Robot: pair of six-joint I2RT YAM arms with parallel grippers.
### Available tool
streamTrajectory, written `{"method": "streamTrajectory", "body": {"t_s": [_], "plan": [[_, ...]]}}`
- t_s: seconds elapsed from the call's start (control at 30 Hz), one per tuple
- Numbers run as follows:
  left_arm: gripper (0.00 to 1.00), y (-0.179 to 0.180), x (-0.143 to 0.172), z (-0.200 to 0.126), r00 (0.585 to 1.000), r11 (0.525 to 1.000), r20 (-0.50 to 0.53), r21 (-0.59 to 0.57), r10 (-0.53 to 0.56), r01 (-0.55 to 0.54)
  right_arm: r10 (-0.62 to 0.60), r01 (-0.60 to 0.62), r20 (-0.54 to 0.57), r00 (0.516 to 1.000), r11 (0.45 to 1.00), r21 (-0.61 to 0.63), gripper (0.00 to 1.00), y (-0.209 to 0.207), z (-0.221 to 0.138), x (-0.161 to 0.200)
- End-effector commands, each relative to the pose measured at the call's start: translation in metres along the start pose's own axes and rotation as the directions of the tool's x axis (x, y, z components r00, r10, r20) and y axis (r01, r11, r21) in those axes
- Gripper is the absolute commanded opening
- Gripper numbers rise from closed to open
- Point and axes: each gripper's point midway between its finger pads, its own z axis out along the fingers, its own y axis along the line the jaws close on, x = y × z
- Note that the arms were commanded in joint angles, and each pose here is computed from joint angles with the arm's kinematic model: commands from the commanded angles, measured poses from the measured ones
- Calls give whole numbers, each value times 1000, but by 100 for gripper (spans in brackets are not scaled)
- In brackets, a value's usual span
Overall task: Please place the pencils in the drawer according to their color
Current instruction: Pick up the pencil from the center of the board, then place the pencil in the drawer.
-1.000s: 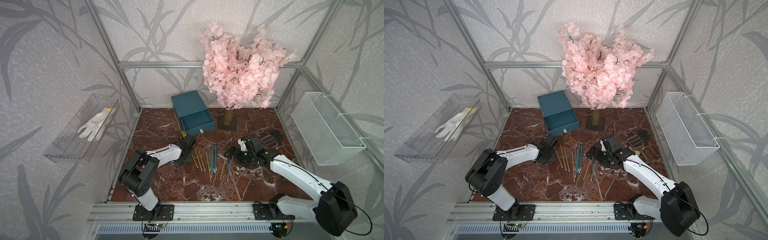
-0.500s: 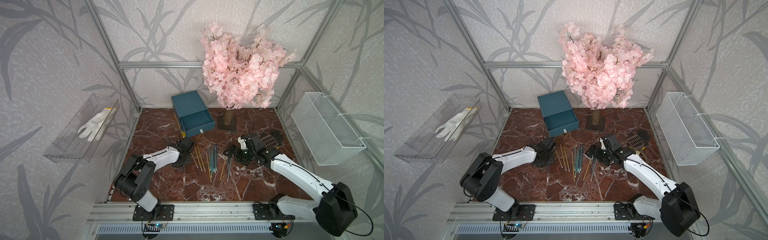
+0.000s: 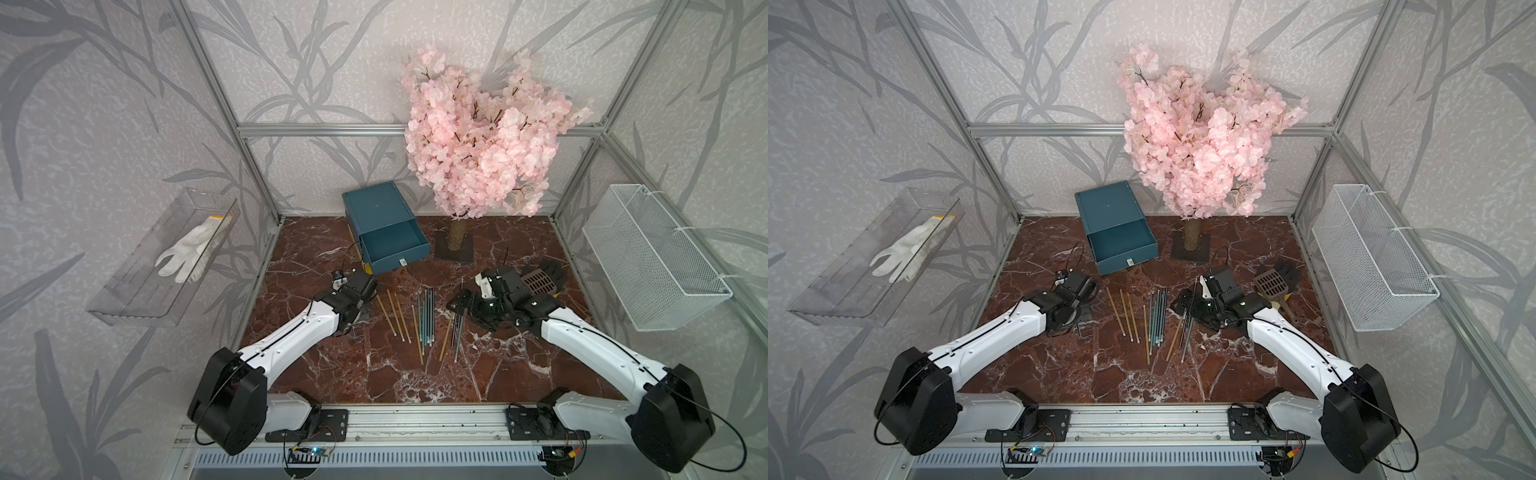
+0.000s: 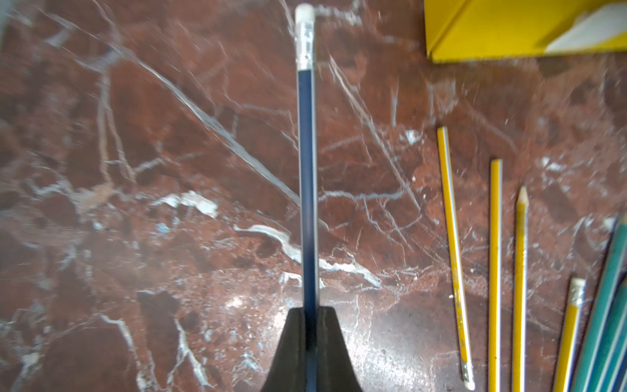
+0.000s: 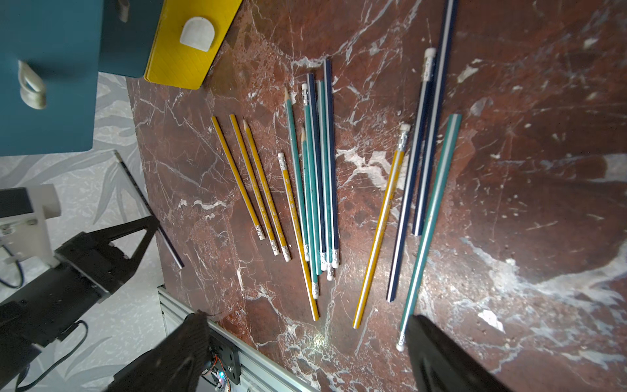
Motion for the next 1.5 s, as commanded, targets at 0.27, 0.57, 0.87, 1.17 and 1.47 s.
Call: {"method": "streamTrajectory", "body": {"t_s": [0.27, 0.57, 0.87, 1.17, 1.47], "plan": [[0, 25, -109, -82, 948, 999, 316, 24, -31, 25, -19, 20, 14, 1000, 998, -61, 94, 26, -1, -13], [0, -30, -186, -126, 879, 974, 471, 158, 69, -161, -1, 3, 15, 1000, 994, -113, 94, 42, 6, -22], [0, -109, -225, -140, 822, 873, 547, 314, 156, -374, 8, -5, 18, 1000, 988, -152, 94, 57, 17, -31], [0, -165, -215, -110, 819, 779, 506, 383, 273, -496, 29, -23, 32, 999, 985, -168, 94, 62, 24, -39], [0, -177, -188, -75, 777, 725, 463, 340, 426, -599, 35, -27, 45, 998, 985, -169, 94, 62, 25, -41]]}}
